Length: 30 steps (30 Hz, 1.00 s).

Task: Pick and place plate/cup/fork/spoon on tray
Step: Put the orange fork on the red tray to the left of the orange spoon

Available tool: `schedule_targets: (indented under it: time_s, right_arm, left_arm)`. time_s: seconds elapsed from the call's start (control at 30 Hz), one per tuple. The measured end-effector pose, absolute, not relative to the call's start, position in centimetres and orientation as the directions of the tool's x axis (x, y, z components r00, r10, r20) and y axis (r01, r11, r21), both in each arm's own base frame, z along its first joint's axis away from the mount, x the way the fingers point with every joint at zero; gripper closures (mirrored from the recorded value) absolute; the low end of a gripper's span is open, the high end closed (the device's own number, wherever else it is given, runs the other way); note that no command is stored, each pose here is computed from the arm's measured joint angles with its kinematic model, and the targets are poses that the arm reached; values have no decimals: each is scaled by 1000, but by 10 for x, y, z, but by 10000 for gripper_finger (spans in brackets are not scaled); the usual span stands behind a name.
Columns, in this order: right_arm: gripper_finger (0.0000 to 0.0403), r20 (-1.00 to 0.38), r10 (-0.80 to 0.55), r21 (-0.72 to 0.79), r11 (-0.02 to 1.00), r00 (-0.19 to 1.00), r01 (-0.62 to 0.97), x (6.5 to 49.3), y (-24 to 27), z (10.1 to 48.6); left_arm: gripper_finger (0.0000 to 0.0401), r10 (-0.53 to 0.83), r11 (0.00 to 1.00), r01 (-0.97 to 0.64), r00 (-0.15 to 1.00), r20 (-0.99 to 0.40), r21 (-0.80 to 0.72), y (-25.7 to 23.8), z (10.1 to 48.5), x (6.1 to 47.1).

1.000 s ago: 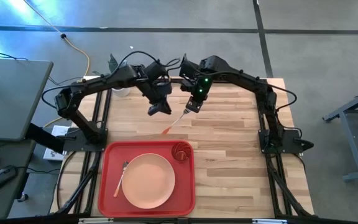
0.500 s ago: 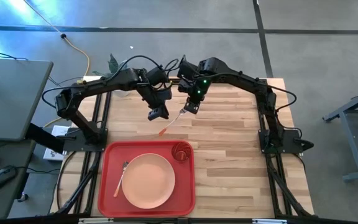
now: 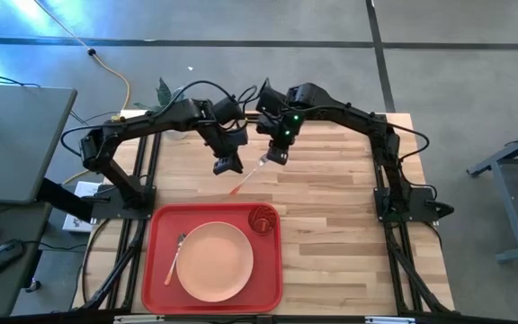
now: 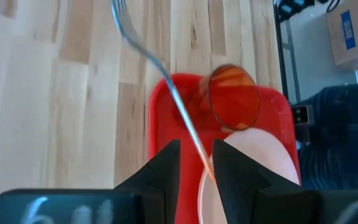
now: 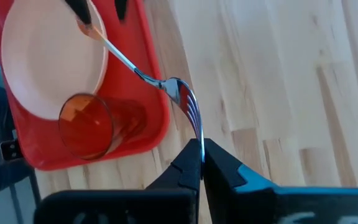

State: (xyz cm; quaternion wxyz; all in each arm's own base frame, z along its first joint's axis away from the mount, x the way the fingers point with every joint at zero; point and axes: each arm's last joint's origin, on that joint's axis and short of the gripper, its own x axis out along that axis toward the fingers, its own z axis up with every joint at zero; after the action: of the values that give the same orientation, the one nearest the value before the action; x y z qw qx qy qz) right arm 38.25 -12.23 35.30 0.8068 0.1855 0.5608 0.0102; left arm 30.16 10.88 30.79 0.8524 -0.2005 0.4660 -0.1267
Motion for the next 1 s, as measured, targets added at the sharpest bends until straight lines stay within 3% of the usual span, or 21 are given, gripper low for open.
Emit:
schedule_targets:
  time_s: [0.27, 1.0]
  right_arm:
    - [403, -893, 152, 261, 942, 424, 210, 388, -126, 356]
    - [403, -877, 58, 156, 973, 477, 170, 383, -126, 371]
  left_arm:
    - [321, -327, 880, -61, 640, -695, -471, 119, 306, 322]
    - [397, -125, 903, -257, 611, -782, -345, 124, 302, 322]
